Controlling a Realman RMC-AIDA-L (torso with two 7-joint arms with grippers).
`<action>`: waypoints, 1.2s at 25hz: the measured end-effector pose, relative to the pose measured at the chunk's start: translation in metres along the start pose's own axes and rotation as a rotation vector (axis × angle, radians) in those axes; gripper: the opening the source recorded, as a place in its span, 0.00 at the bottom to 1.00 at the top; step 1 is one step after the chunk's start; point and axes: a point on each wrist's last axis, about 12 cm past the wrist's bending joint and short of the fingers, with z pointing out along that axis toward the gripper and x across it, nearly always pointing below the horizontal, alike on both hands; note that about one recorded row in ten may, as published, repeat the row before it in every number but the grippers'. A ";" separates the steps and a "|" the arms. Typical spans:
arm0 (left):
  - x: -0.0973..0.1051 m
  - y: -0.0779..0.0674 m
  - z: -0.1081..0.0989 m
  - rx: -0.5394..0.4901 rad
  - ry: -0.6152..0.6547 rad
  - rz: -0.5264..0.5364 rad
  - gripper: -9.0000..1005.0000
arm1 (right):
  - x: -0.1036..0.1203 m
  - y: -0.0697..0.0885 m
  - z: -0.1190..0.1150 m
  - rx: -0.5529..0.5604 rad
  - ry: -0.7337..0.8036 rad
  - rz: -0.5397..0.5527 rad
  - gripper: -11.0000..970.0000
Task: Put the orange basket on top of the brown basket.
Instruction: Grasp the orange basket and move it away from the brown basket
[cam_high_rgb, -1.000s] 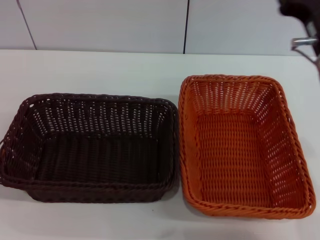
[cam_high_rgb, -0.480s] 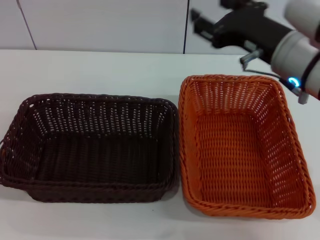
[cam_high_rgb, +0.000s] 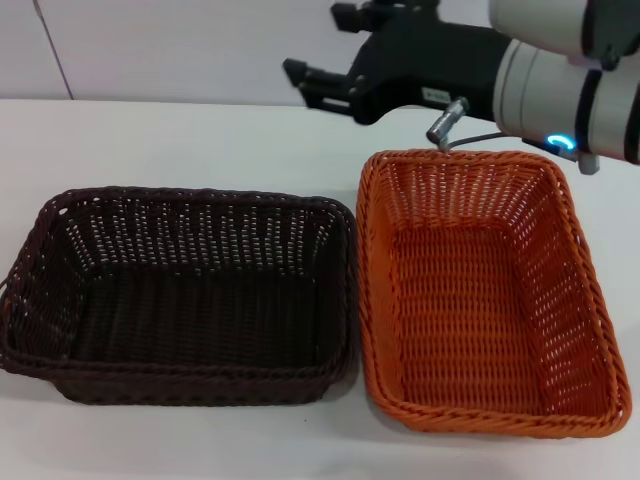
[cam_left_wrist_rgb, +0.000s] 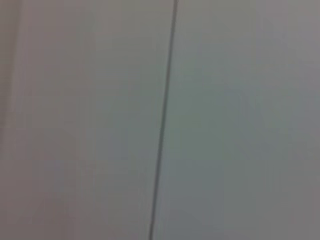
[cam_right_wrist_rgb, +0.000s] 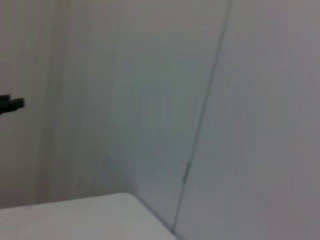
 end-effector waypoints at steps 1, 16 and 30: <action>0.000 0.004 -0.003 -0.013 -0.003 -0.007 0.51 | -0.002 0.001 0.001 -0.015 0.006 -0.008 0.69; 0.012 0.016 -0.007 -0.053 0.040 -0.055 0.51 | -0.030 0.032 -0.004 -0.212 0.120 -0.228 0.69; 0.014 0.022 -0.006 -0.092 0.069 -0.050 0.51 | -0.017 0.067 -0.013 -0.327 0.320 -0.242 0.69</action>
